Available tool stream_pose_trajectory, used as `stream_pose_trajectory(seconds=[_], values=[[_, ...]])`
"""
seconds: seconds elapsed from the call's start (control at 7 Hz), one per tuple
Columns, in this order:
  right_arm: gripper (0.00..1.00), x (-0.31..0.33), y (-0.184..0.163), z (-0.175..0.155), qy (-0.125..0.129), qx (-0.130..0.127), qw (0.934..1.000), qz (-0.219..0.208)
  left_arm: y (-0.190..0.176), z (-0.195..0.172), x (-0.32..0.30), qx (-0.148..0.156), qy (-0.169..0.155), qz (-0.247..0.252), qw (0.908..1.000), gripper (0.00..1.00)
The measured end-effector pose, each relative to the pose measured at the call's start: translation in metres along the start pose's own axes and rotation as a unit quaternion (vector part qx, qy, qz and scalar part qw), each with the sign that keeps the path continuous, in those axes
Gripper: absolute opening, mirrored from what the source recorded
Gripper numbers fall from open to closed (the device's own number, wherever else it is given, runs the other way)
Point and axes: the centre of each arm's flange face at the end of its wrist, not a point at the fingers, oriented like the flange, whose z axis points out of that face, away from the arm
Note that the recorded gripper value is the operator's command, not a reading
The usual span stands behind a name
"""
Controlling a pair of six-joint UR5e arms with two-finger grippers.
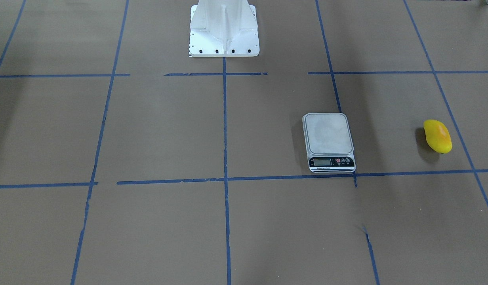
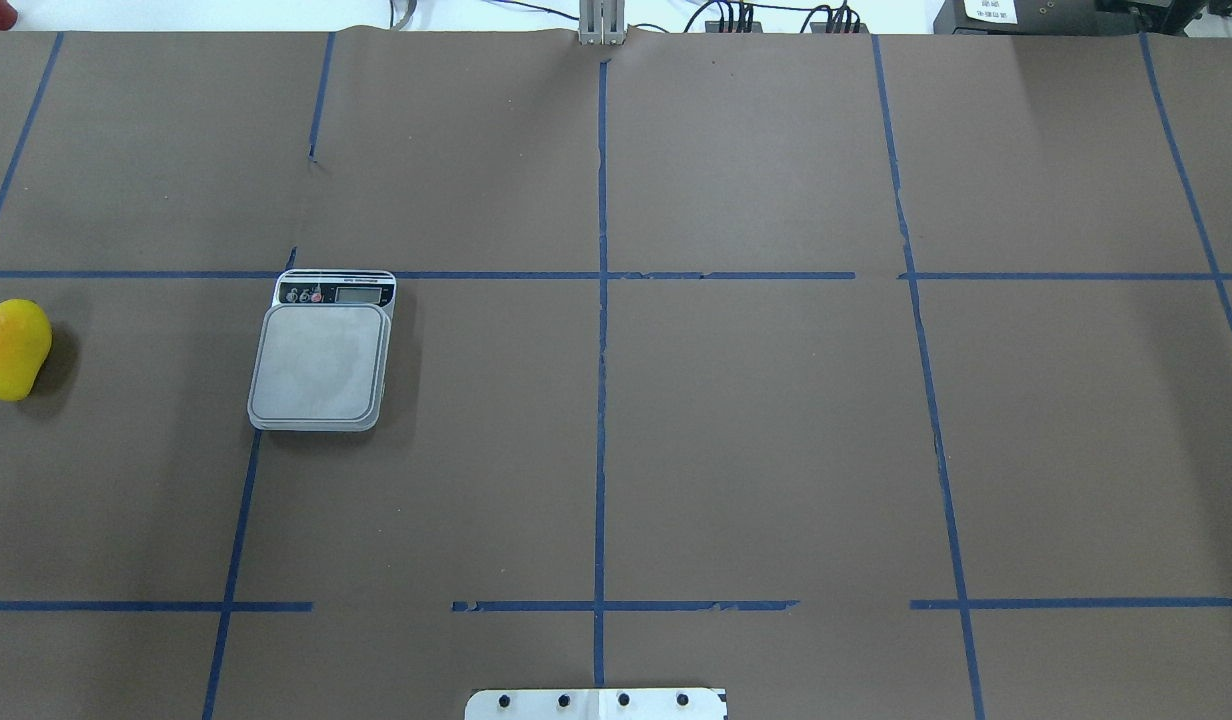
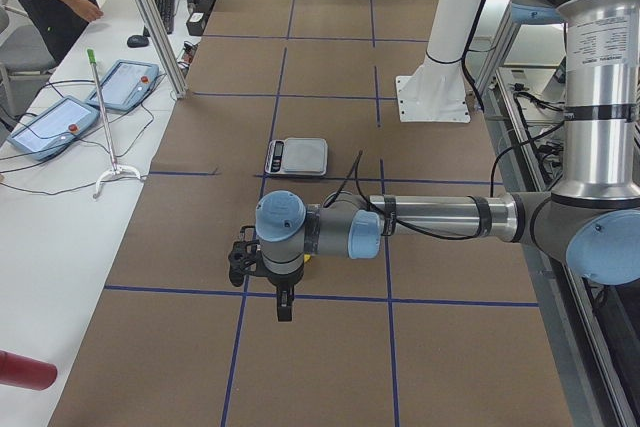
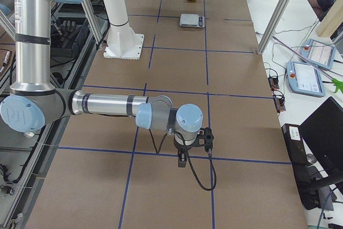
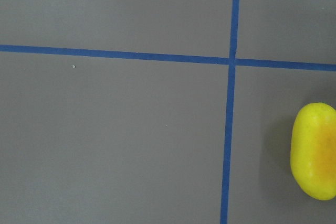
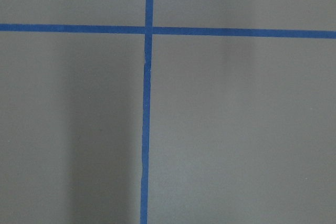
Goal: Weigh mango
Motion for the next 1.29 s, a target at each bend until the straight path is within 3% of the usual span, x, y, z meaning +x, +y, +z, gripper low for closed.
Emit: stream_pose_trajectory(seconds=[0.43, 0.71, 1.0, 1.29], values=[[1.0, 0.0, 0.0, 0.0, 0.0, 0.0, 1.0, 0.0, -0.005, 0.007, 0.006, 0.007, -0.003, 0.013, 0.9999, 1.0], [1.0, 0.0, 0.0, 0.0, 0.0, 0.0, 1.0, 0.0, -0.025, 0.045, 0.056, -0.007, 0.004, 0.053, 0.9985, 1.0], [1.0, 0.0, 0.0, 0.0, 0.0, 0.0, 1.0, 0.0, -0.051, 0.078, 0.12, -0.023, 0.013, 0.064, 0.9976, 1.0], [1.0, 0.0, 0.0, 0.0, 0.0, 0.0, 1.0, 0.0, -0.067, 0.102, 0.142, -0.037, 0.014, 0.069, 0.9968, 1.0]])
